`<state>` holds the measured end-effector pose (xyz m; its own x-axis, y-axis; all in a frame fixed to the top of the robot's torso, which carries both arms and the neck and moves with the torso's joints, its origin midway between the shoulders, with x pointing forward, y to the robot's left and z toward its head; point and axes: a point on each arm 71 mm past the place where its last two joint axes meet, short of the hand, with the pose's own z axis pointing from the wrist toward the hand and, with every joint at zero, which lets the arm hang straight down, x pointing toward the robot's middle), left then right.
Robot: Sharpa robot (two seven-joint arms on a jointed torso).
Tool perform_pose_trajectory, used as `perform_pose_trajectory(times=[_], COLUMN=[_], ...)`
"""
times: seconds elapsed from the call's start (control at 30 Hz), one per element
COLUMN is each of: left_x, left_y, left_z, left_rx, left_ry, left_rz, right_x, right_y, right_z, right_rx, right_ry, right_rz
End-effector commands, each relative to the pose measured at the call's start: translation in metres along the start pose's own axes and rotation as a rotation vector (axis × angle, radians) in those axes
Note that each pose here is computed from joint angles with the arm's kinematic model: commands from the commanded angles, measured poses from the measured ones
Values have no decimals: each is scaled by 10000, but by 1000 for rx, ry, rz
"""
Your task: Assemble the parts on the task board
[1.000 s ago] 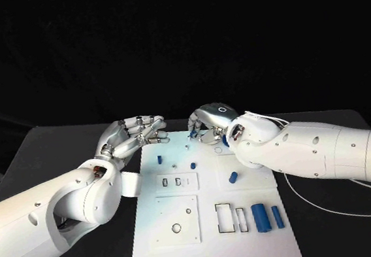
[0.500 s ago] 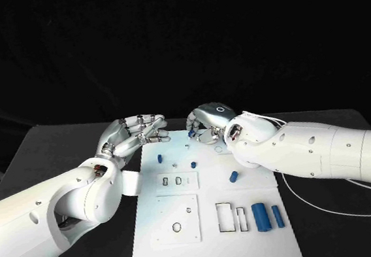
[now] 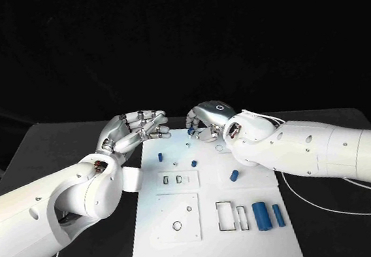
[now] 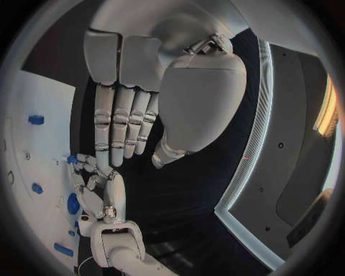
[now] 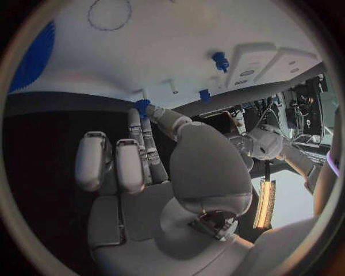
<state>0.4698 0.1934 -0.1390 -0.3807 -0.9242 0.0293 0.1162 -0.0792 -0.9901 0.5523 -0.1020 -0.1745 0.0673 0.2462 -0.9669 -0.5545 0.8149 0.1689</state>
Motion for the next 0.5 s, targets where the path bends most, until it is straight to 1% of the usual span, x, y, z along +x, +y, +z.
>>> perform_pose_trajectory(times=[0.03, 0.27, 0.5], left_x=[35, 32, 21], left_y=[-20, -24, -24], left_z=[7, 8, 7], left_rx=[10, 11, 10], left_ry=[24, 23, 21], left_rz=[-4, -4, -2], right_x=[84, 98, 91], right_y=[-2, 13, 9], right_z=[-22, -16, -45], right_rx=[-1, -3, -4], right_ry=[40, 46, 48], right_rz=[-7, 1, 7])
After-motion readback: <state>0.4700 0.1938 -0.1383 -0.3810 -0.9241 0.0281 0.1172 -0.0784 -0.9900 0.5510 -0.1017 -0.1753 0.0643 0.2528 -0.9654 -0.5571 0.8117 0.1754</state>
